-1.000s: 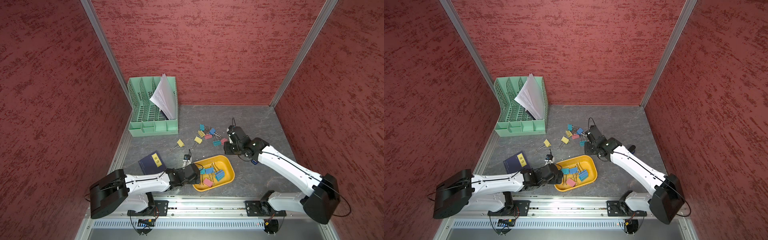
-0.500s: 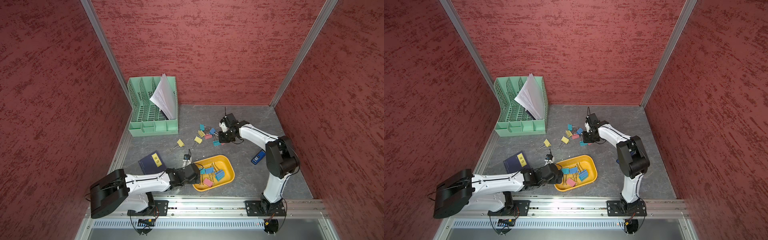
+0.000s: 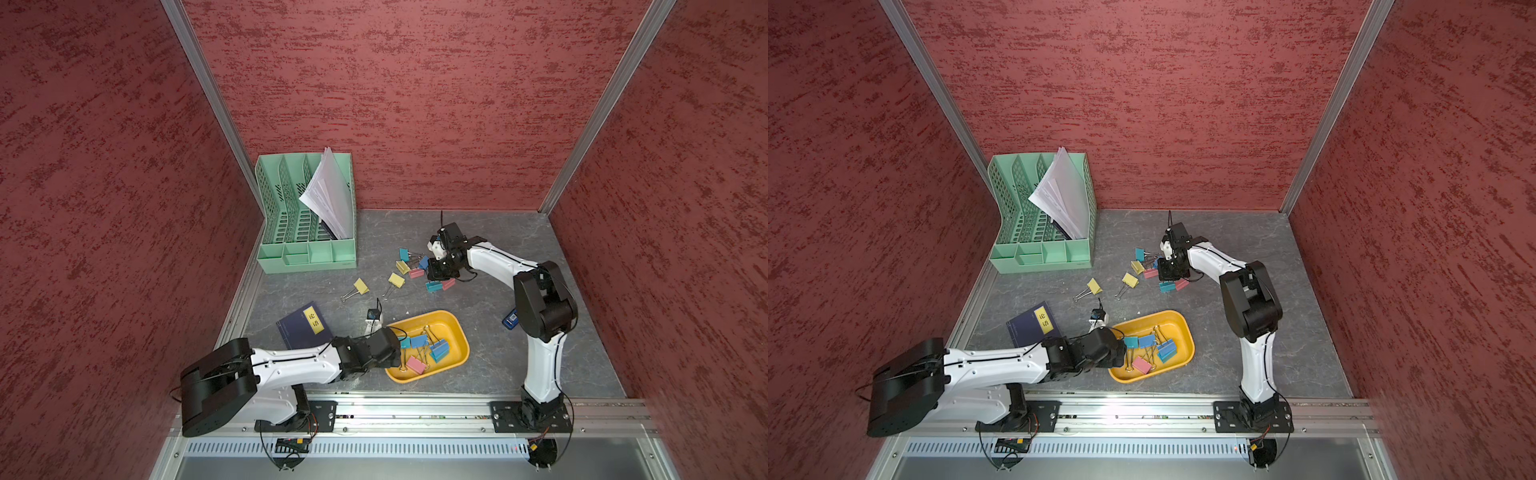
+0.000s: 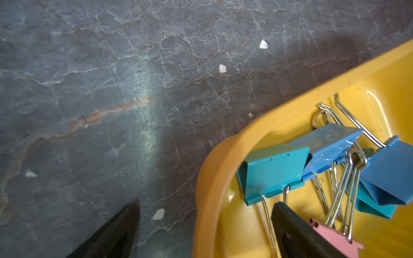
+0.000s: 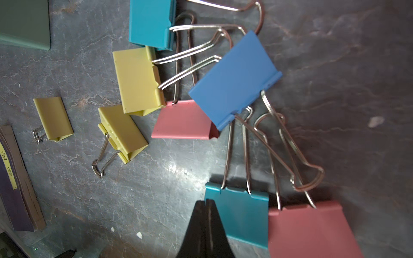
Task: Put the binder clips in the storage box
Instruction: Move the binder clip to the center of the board.
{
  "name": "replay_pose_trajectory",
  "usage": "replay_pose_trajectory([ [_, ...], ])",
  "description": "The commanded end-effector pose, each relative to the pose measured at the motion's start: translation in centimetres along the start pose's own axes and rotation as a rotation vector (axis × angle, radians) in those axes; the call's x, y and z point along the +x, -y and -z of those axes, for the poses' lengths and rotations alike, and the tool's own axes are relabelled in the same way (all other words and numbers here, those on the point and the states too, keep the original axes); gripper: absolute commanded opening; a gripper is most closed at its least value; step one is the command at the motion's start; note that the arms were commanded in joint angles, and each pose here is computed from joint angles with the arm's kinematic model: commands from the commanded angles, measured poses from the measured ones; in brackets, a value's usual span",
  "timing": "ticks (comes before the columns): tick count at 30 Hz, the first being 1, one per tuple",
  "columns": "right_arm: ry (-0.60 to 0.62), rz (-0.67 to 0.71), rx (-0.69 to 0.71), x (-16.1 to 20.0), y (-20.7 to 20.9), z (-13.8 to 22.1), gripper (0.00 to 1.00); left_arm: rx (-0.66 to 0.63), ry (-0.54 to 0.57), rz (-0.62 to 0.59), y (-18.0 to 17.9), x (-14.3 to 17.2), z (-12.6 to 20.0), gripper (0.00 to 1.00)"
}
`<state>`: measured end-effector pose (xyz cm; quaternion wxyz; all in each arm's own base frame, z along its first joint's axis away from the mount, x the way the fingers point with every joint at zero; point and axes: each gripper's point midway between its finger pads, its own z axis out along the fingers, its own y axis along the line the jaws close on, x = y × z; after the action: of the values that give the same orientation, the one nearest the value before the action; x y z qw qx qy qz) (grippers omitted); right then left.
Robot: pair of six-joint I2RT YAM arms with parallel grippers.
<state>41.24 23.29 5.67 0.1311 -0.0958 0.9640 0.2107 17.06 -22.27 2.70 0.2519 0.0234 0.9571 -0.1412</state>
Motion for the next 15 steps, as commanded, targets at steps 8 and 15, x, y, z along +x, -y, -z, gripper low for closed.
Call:
replay_pose_trajectory([
  [8,-0.031,-0.023,0.129,-1.4,3.0,-1.9,0.0,-0.077,-0.063,0.0,-2.1,1.9,-0.6,0.97],
  [15,-0.003,-0.146,0.211,-1.8,8.6,-0.1,0.0,-0.079,-0.064,-0.002,-2.3,2.0,-0.6,0.97],
])
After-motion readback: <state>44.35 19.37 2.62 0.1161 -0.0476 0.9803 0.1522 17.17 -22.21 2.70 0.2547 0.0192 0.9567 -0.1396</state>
